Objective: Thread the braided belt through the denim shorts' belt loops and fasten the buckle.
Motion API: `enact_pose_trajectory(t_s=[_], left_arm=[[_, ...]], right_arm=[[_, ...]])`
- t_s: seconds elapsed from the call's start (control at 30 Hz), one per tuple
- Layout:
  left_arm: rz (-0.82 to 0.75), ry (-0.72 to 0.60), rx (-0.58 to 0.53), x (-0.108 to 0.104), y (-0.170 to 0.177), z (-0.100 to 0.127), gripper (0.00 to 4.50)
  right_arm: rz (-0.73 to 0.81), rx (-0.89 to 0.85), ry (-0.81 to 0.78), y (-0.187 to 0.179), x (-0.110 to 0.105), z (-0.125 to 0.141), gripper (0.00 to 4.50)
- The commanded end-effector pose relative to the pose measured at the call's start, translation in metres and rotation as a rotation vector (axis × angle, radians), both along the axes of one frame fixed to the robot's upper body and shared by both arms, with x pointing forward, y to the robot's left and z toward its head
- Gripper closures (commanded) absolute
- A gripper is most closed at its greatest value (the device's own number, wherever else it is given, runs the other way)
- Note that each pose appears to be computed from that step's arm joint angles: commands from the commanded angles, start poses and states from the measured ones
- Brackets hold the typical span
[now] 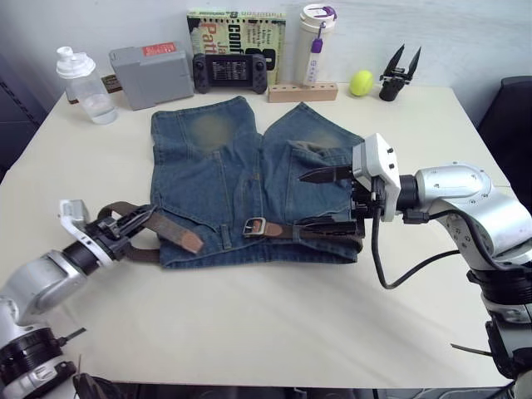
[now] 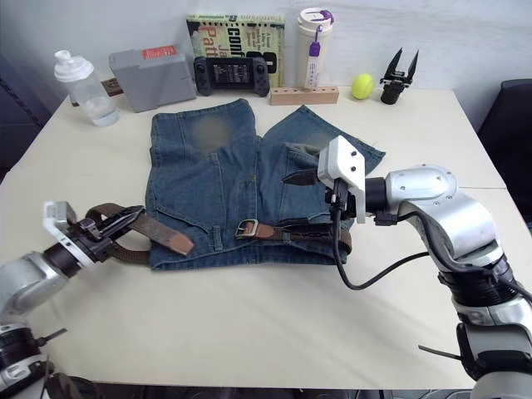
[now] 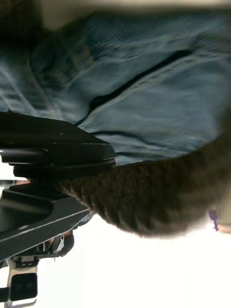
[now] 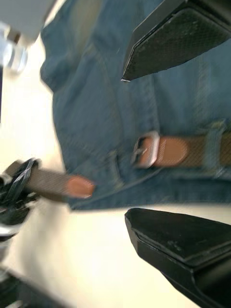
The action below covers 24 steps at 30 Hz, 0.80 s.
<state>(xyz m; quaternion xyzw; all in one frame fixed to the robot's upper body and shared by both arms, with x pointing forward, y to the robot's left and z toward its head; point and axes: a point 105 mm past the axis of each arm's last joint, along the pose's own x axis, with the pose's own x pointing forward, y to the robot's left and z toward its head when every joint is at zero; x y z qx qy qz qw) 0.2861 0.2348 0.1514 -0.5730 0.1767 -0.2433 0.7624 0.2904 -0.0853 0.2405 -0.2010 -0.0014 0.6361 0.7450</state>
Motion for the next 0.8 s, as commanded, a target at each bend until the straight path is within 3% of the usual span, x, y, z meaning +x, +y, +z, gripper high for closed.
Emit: enact_pose_trajectory(t_s=[0.03, 0.3, 0.5, 0.8], left_arm=[[0.057, -0.047, -0.037, 0.001, -0.015, 0.007, 4.50], [0.299, 0.082, -0.069, 0.004, -0.008, 0.000, 4.50], [0.314, 0.122, -0.077, 0.003, -0.022, -0.003, 4.50], [0.371, 0.263, -0.223, -0.008, -0.052, -0.018, 4.50]], right_arm=[[-0.015, 0.012, -0.017, 0.001, -0.002, 0.015, 0.03], [-0.066, -0.004, -0.062, 0.000, 0.006, 0.019, 0.03], [-0.072, -0.002, -0.069, 0.001, 0.007, 0.023, 0.03], [-0.096, -0.007, -0.078, 0.001, 0.007, 0.023, 0.03]])
